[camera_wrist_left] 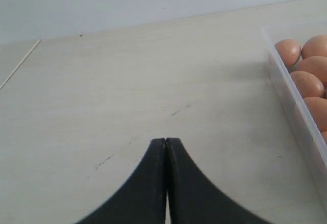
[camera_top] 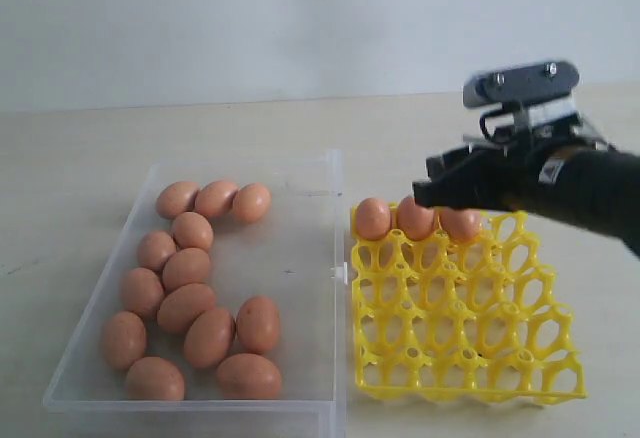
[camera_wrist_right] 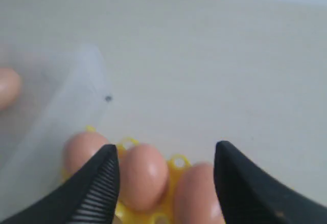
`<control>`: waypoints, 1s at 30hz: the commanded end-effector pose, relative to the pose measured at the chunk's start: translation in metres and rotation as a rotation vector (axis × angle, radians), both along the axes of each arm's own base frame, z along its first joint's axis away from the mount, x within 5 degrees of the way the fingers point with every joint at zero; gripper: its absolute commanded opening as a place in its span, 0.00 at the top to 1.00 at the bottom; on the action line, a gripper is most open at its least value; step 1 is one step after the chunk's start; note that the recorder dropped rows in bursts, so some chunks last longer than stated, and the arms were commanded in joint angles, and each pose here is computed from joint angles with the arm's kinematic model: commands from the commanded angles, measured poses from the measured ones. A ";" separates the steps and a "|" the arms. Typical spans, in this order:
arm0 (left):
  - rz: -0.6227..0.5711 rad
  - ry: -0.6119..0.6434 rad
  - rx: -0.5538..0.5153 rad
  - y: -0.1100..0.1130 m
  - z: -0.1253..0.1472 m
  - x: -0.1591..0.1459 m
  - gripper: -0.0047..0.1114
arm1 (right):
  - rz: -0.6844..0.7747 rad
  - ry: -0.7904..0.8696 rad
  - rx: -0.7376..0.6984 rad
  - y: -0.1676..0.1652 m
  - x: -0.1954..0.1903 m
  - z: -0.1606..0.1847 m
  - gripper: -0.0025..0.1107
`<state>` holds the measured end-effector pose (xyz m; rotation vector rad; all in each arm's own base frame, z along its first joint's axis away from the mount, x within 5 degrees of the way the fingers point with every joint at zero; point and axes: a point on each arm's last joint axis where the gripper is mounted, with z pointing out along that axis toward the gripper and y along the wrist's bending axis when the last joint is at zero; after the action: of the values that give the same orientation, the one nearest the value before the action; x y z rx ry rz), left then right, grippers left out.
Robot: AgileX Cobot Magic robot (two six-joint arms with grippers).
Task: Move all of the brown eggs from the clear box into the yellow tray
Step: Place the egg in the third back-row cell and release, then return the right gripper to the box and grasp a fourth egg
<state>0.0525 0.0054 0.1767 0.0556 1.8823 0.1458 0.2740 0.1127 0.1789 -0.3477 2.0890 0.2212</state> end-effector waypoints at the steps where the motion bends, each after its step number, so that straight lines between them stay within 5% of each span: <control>1: -0.005 -0.019 -0.007 0.000 0.002 0.000 0.96 | 0.137 0.020 -0.004 0.028 -0.010 0.070 0.67; 6: -0.005 -0.019 -0.007 0.000 0.002 0.000 0.96 | 0.308 0.173 -0.067 0.082 -0.009 0.104 0.82; 11: -0.005 -0.019 -0.007 0.000 0.002 0.000 0.96 | 0.457 0.309 -0.169 0.141 -0.007 0.090 0.98; 14: -0.005 -0.019 -0.007 0.000 0.002 0.000 0.96 | 0.502 0.426 -0.234 0.166 -0.005 0.066 0.91; 21: -0.005 -0.019 -0.007 0.000 0.002 0.000 0.96 | 0.492 0.750 -0.292 0.193 -0.005 0.016 0.47; 30: -0.005 -0.019 -0.007 0.000 0.002 0.000 0.96 | 0.455 0.787 -0.286 0.205 0.006 -0.010 0.45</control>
<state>0.0525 0.0054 0.1767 0.0556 1.8823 0.1458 0.2771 0.3147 0.1744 -1.0578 2.7904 0.3706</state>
